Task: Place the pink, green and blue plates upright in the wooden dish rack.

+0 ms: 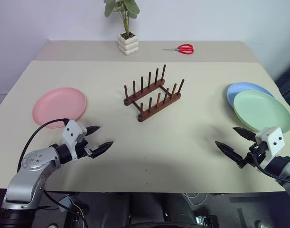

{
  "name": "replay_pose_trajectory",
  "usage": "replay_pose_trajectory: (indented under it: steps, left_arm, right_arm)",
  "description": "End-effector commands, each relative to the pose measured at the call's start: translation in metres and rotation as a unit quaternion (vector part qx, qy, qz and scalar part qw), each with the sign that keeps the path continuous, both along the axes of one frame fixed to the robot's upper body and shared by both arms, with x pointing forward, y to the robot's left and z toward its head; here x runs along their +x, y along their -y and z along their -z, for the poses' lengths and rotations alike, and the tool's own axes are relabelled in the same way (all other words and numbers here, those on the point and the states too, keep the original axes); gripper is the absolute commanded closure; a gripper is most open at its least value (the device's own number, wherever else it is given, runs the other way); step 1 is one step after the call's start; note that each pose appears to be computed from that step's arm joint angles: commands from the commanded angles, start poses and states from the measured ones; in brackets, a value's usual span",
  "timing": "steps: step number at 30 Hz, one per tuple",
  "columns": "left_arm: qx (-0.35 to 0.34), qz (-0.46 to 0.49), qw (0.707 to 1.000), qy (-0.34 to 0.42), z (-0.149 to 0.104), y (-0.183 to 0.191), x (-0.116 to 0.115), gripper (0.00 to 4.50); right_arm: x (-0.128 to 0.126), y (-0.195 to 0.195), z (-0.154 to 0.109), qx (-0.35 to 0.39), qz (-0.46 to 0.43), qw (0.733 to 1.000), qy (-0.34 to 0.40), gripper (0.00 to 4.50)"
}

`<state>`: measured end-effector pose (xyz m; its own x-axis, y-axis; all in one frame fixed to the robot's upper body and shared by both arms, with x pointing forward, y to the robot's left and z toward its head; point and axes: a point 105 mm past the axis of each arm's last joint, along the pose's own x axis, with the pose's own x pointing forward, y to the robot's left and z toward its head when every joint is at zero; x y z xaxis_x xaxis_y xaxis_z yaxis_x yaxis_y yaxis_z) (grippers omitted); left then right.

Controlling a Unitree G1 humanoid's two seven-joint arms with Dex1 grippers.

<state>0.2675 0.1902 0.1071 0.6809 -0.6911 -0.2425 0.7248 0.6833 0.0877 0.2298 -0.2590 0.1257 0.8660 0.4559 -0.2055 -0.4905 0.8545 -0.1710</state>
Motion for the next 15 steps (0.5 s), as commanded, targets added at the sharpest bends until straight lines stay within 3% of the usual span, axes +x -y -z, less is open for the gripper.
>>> replay_pose_trajectory:
  steps: [1, 4, 10, 15]
  left_arm:
    - [-0.002, 0.030, 1.000, 0.008, 0.000, 0.014, 0.005, 0.01]
    - [0.007, 0.044, 0.999, 0.007, 0.006, 0.025, 0.014, 0.01]
    - [0.022, 0.025, 0.999, 0.042, 0.010, 0.071, 0.060, 0.01]
    - [0.037, 0.047, 0.997, 0.039, 0.021, 0.102, 0.069, 0.01]
  right_arm:
    - [-0.005, -0.009, -0.006, -0.001, -0.005, 1.000, 0.024, 0.05]
    - [-0.007, -0.016, -0.003, 0.005, -0.006, 1.000, 0.025, 0.05]
    - [-0.006, -0.031, 0.001, 0.022, -0.011, 0.999, 0.032, 0.05]
    - [-0.003, -0.035, 0.002, 0.028, -0.008, 0.999, 0.041, 0.05]
